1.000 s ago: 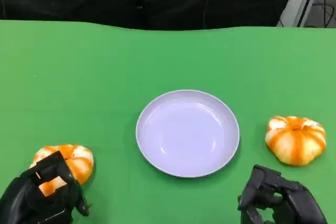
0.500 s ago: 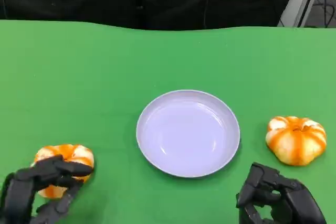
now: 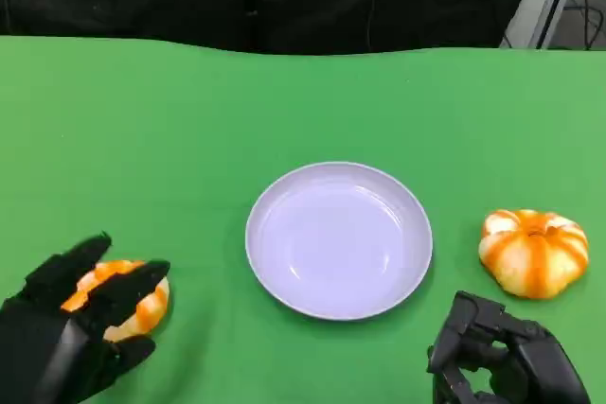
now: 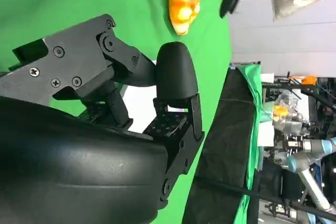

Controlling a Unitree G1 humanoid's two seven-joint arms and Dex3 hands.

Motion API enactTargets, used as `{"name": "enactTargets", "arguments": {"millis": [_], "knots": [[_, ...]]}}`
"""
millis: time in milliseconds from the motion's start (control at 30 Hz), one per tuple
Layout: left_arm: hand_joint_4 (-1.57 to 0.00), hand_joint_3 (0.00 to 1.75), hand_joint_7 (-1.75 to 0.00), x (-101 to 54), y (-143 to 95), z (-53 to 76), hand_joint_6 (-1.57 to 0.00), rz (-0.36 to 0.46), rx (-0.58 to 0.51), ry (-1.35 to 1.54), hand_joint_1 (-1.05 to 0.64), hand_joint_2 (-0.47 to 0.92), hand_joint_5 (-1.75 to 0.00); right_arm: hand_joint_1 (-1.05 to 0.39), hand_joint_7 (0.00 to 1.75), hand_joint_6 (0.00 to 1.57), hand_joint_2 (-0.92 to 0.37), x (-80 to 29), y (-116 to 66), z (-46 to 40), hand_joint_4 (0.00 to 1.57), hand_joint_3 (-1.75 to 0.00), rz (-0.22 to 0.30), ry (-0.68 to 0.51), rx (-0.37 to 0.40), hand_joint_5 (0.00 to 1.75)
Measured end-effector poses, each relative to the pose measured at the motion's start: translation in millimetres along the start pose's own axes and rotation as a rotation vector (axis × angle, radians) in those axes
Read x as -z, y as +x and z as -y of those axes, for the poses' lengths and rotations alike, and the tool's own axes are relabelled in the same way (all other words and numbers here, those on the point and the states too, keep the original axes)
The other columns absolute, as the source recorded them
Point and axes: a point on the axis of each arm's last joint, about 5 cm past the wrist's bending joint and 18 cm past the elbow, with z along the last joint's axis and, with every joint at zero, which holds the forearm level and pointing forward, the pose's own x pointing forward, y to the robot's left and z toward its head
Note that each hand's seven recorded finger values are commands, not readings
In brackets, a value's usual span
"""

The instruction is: Grasp the bread from the table and place it into the plate.

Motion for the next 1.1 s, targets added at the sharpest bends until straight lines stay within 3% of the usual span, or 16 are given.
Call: {"name": "enactTargets", "arguments": {"millis": [300, 400, 500, 800, 967, 1100], "knots": [[-0.19, 0.1, 0.0, 0.9, -0.1, -2.6, -0.48, -0.036, 0.034, 0.051, -0.78, 0.92, 0.0, -0.13, 1.51, 0.72, -0.67, 0.0, 0.0, 0.1, 0.77, -1.01, 0.0, 0.0, 0.0, 1.75], [-0.07, 0.21, 0.0, 1.5, 2.5, -2.7, -0.39, -0.063, 0.094, 0.102, -0.87, 0.92, 0.0, -0.13, 1.5, 0.72, -0.67, 0.1, -0.1, 0.1, 0.77, -1.01, -0.001, 0.0, 0.002, 1.75], [-0.07, 0.23, 0.0, 4.8, 9.0, -3.3, -0.38, -0.116, 0.174, 0.176, -0.89, 0.92, -0.01, -0.13, 1.5, 0.73, -0.67, 0.2, -0.3, 0.1, 0.77, -1.01, -0.004, 0.001, 0.004, 1.75], [-0.06, 0.21, -0.01, 4.4, 24.7, 1.7, -0.35, -0.173, 0.269, 0.221, -0.92, 0.92, -0.01, -0.13, 1.52, 0.73, -0.67, 0.2, -0.9, -0.1, 0.77, -1.01, -0.008, 0.003, 0.006, 1.75], [-0.08, 0.2, -0.01, 3.5, 26.6, 7.0, -0.36, -0.193, 0.304, 0.221, -0.92, 0.92, -0.01, -0.13, 1.52, 0.72, -0.67, 0.0, -0.7, -0.1, 0.77, -1.01, -0.006, 0.002, 0.007, 1.75], [-0.13, 0.21, -0.02, 3.6, 32.1, 19.4, -0.38, -0.213, 0.339, 0.19, -0.91, 0.92, -0.04, -0.13, 1.52, 0.72, -0.67, -0.1, -0.5, -0.3, 0.77, -1.01, -0.004, 0.003, 0.006, 1.75]]}}
